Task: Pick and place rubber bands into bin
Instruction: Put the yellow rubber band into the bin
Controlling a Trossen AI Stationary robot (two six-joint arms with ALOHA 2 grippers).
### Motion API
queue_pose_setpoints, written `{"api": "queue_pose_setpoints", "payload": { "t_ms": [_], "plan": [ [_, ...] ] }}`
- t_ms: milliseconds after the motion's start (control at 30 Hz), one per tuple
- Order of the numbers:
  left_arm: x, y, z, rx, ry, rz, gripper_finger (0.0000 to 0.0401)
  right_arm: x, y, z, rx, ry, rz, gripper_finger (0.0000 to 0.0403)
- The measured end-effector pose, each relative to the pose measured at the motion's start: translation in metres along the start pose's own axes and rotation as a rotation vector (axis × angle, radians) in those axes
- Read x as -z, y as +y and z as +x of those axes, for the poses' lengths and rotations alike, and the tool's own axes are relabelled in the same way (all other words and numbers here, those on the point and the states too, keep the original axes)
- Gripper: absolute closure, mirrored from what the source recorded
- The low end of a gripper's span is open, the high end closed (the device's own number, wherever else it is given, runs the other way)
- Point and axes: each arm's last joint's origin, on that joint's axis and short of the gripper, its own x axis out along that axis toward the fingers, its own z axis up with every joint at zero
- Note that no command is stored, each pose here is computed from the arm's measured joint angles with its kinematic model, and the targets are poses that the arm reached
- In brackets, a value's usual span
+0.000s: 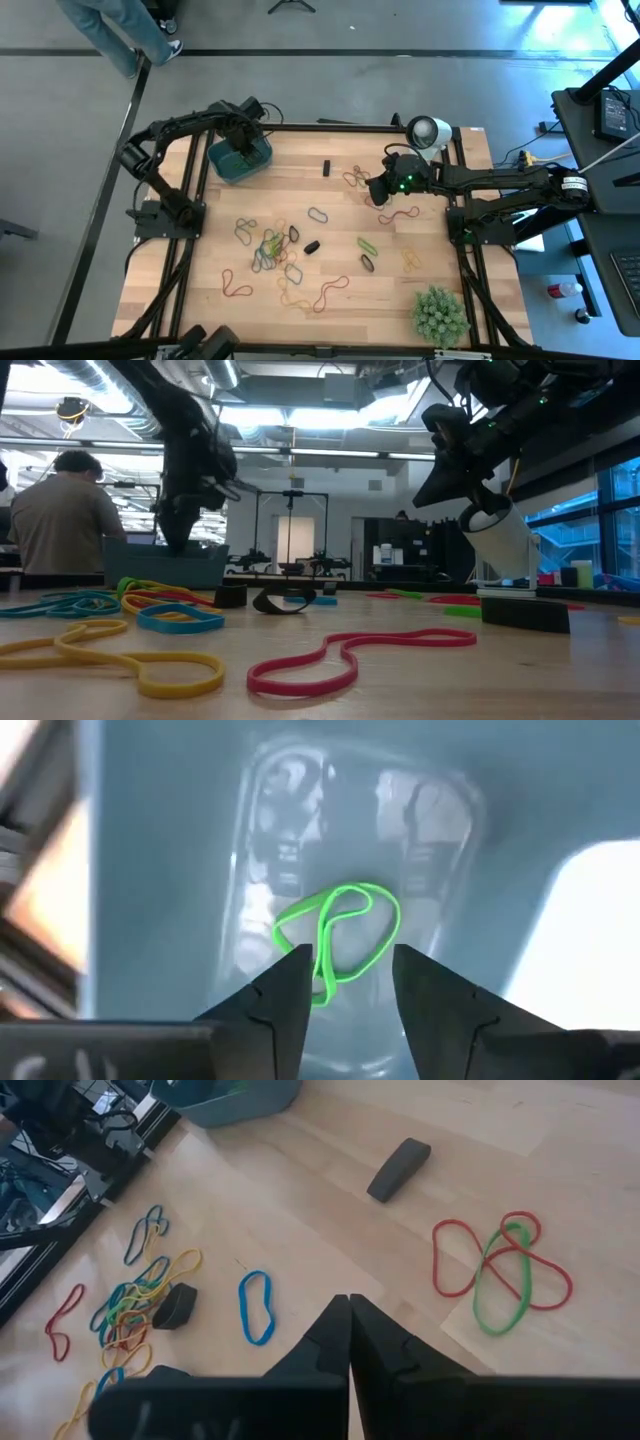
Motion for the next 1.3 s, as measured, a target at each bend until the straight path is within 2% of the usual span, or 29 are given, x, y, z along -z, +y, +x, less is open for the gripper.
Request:
{"api": "queue_pose_setpoints", "payload": {
  "t_ms": [200,433,600,733,933,1100,1300],
  "plan": [
    [0.013,0.0,-0.03,-0.006,-0.078,-0.054,0.0263,-0.001,0.001,0.0,-0.009,-0.009,-0.002,0.0398],
    [0.028,-0.012,-0.062,0.056,-0.202,-0.149,0.0273,-0.001,0.001,0.0,-0.011,-0.009,-0.026,0.0398],
    [0.036,-0.038,-0.075,0.085,-0.241,-0.081,0.0327,-0.001,0.001,0.0,-0.012,-0.01,-0.054,0.0398],
    [0.038,-0.062,-0.078,0.124,-0.241,-0.102,0.039,-0.001,0.001,0.0,-0.012,-0.009,-0.056,0.0398],
    [0.047,-0.099,-0.081,0.155,-0.235,-0.141,0.0399,-0.001,0.001,0.0,-0.011,-0.009,-0.059,0.0398],
    [0.058,-0.125,-0.084,0.109,-0.27,-0.164,0.0399,-0.001,0.001,0.0,-0.01,-0.008,-0.134,0.0398],
    [0.071,-0.15,-0.088,0.144,-0.27,-0.157,0.0398,-0.001,0.001,0.0,-0.009,-0.008,-0.206,0.0398]
  ]
}}
